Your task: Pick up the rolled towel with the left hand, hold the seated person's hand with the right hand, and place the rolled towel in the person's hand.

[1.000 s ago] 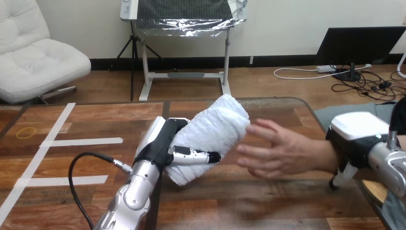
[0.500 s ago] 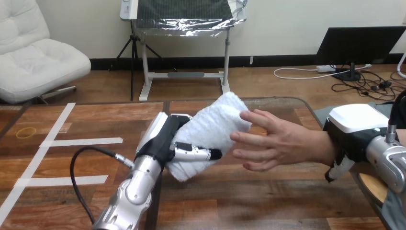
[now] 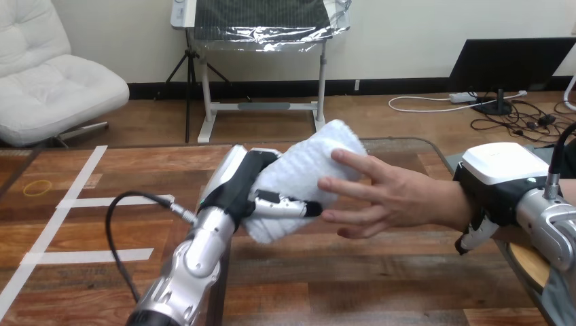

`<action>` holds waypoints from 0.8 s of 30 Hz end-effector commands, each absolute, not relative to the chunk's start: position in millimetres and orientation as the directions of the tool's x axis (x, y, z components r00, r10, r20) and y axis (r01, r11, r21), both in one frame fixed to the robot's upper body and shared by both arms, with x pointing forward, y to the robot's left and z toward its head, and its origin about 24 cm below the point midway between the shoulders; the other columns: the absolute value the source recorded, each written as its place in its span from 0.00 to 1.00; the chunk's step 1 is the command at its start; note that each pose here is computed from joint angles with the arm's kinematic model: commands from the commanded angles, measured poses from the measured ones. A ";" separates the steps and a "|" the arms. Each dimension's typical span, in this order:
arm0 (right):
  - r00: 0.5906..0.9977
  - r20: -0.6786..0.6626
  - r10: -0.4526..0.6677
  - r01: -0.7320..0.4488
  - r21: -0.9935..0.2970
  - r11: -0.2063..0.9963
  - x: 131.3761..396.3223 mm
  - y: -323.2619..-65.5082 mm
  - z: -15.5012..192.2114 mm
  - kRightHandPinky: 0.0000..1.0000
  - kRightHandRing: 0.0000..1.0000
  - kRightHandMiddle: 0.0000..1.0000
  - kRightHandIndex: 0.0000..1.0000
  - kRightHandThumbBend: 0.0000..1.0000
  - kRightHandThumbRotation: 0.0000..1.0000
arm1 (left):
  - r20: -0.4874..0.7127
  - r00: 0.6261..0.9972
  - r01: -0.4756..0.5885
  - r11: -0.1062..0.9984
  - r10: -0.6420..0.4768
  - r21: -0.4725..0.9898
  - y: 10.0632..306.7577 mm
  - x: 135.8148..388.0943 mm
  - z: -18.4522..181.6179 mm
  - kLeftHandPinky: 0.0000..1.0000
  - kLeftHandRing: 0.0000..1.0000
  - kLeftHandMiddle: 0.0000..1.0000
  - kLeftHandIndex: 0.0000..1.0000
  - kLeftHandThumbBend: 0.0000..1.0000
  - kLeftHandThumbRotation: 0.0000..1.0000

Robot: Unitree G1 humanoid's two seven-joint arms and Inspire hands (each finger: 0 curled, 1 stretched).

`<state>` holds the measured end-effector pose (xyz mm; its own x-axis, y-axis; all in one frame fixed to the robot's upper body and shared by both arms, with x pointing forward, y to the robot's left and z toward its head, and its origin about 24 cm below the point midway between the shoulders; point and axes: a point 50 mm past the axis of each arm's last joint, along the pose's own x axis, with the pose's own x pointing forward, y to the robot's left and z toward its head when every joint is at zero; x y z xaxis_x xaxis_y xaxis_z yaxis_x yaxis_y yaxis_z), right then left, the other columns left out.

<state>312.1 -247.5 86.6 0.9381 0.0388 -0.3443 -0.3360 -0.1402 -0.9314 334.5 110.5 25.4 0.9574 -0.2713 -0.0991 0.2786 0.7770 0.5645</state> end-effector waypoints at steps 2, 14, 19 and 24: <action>0.988 -0.114 0.109 -0.100 -0.987 -0.127 329.6 -234.0 150.9 0.08 0.15 0.24 0.36 0.72 0.00 | 0.074 0.929 0.249 0.761 -0.362 0.600 82.0 354.4 72.6 0.33 0.35 0.39 0.48 0.58 0.00; 0.987 -0.108 0.119 -0.093 -0.988 -0.126 329.8 -234.3 149.6 0.08 0.16 0.25 0.38 0.73 0.00 | 0.094 0.899 0.298 0.755 -0.428 0.585 56.7 351.8 77.5 0.32 0.35 0.39 0.47 0.59 0.00; 0.987 -0.115 0.112 -0.101 -0.988 -0.121 329.8 -234.0 149.6 0.08 0.15 0.25 0.37 0.73 0.00 | 0.095 0.883 0.330 0.752 -0.460 0.571 46.5 350.1 77.2 0.32 0.35 0.39 0.47 0.59 0.00; 0.987 -0.114 0.111 -0.100 -0.987 -0.122 329.7 -234.7 149.1 0.08 0.15 0.24 0.37 0.72 0.00 | 0.090 0.870 0.352 0.740 -0.484 0.573 34.2 347.6 77.7 0.32 0.35 0.39 0.47 0.59 0.00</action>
<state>312.2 -244.8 88.5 0.9395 0.0567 -0.3380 -0.3277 -0.1394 -0.9344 340.8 81.2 38.4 0.9370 -0.3454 -0.0521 0.3144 0.7689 0.5567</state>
